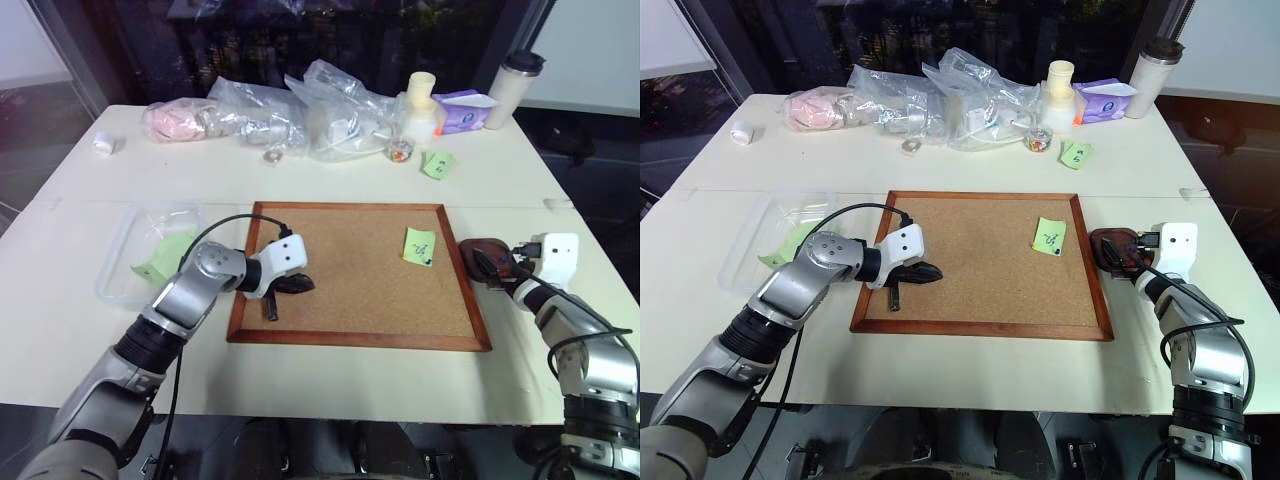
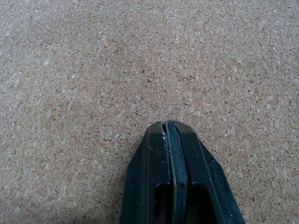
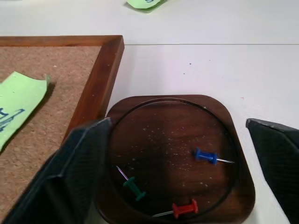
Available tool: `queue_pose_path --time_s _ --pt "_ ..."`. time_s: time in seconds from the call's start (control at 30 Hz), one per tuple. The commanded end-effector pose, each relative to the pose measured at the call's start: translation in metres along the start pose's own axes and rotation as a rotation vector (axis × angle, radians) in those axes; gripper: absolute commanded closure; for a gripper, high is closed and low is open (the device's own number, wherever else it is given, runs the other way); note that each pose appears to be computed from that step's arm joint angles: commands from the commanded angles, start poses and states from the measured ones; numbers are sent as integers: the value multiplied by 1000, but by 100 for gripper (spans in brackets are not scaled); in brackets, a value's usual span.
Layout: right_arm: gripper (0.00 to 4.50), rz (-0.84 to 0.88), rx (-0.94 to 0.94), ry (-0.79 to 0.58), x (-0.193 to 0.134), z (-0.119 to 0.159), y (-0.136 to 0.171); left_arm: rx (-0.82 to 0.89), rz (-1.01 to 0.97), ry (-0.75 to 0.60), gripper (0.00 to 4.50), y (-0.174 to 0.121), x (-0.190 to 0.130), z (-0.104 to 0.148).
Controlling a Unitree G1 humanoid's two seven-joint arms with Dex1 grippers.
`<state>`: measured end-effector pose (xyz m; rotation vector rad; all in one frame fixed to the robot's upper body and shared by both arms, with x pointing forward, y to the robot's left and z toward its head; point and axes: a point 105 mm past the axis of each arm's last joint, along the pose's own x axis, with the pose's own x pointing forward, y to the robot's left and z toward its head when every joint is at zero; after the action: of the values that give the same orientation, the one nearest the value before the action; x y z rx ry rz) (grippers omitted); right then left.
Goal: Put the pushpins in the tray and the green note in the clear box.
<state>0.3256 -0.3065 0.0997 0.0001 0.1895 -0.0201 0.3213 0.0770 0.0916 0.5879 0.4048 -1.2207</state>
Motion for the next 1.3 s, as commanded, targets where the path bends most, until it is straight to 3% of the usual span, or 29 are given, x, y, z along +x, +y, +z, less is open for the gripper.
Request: queue_pose_path --time_s 0.03,0.17,0.37,0.77,0.87,1.1,1.3 --pt "2 -3 9 -57 -5 15 -3 -78 11 132 450 -2 5 -39" --pt "2 45 25 -118 -9 30 5 -77 13 132 450 -2 5 -39" --pt "2 365 -50 -64 -21 21 71 -78 12 133 450 -2 5 -39" --pt "2 425 -56 -12 -3 -2 97 -76 13 138 450 -2 2 -40" --pt "95 424 -62 -8 0 -4 97 -77 13 138 450 -3 2 -41" --pt "445 412 -59 -31 0 -2 95 -79 12 140 450 -3 3 -42" --pt "445 400 -56 -34 -2 -3 93 -79 6 144 450 -5 3 -43"
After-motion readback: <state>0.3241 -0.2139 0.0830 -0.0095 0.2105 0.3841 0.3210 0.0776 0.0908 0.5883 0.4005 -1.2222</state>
